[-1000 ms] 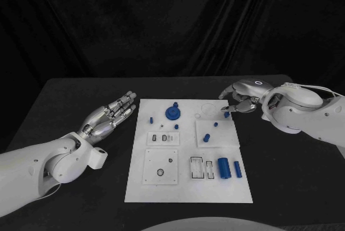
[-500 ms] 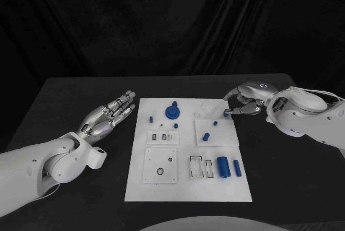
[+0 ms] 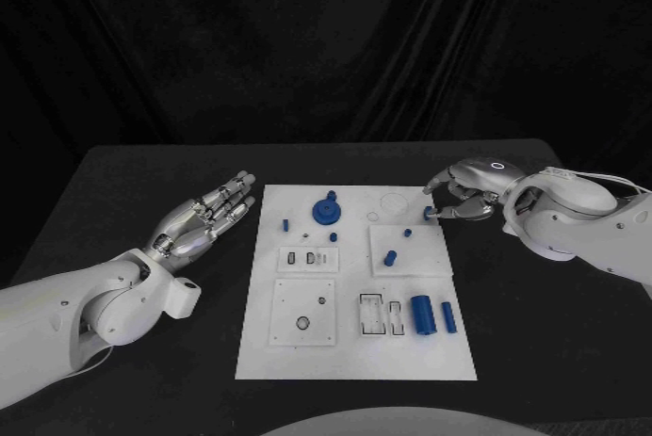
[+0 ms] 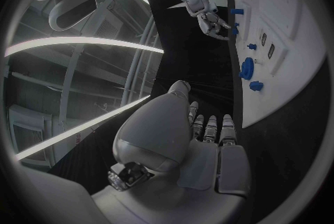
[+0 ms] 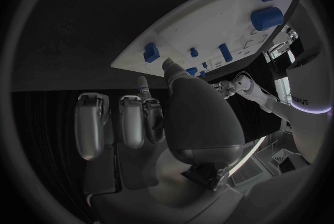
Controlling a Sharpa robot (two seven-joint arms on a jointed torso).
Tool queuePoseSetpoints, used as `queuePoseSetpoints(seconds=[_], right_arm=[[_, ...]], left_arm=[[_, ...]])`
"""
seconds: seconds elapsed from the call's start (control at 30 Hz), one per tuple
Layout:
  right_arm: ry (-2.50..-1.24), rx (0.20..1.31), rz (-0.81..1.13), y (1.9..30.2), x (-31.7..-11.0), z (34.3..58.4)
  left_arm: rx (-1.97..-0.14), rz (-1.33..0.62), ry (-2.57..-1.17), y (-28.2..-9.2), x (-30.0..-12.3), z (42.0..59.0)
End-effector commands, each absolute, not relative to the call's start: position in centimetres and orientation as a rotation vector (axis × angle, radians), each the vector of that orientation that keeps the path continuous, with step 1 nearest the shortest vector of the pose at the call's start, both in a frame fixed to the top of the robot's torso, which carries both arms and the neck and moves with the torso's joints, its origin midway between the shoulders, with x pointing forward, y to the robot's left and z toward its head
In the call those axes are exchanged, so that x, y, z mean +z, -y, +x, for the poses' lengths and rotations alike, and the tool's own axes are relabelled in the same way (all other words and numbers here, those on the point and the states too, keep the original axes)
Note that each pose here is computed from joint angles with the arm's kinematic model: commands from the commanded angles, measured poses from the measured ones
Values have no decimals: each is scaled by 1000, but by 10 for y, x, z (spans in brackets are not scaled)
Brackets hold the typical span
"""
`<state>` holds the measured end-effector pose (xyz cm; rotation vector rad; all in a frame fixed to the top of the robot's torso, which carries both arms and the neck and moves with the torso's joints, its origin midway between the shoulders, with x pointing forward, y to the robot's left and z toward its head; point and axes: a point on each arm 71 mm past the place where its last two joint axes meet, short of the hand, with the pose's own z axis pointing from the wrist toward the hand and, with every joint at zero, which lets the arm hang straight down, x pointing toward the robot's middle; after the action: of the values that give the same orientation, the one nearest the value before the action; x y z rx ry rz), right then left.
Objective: Assemble the parts on the task board
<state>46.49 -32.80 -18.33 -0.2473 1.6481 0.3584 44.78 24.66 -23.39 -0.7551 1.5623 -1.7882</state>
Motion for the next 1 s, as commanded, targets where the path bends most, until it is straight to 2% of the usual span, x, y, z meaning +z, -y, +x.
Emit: queuePoseSetpoints(seconds=[0.03, 1.0], right_arm=[[-1648, 360, -256, 327, -186, 464], [-1691, 333, -239, 325, -202, 467]], left_arm=[[-1852, -716, -1491, -246, -229, 446], [-1849, -721, -1506, -247, -230, 447]])
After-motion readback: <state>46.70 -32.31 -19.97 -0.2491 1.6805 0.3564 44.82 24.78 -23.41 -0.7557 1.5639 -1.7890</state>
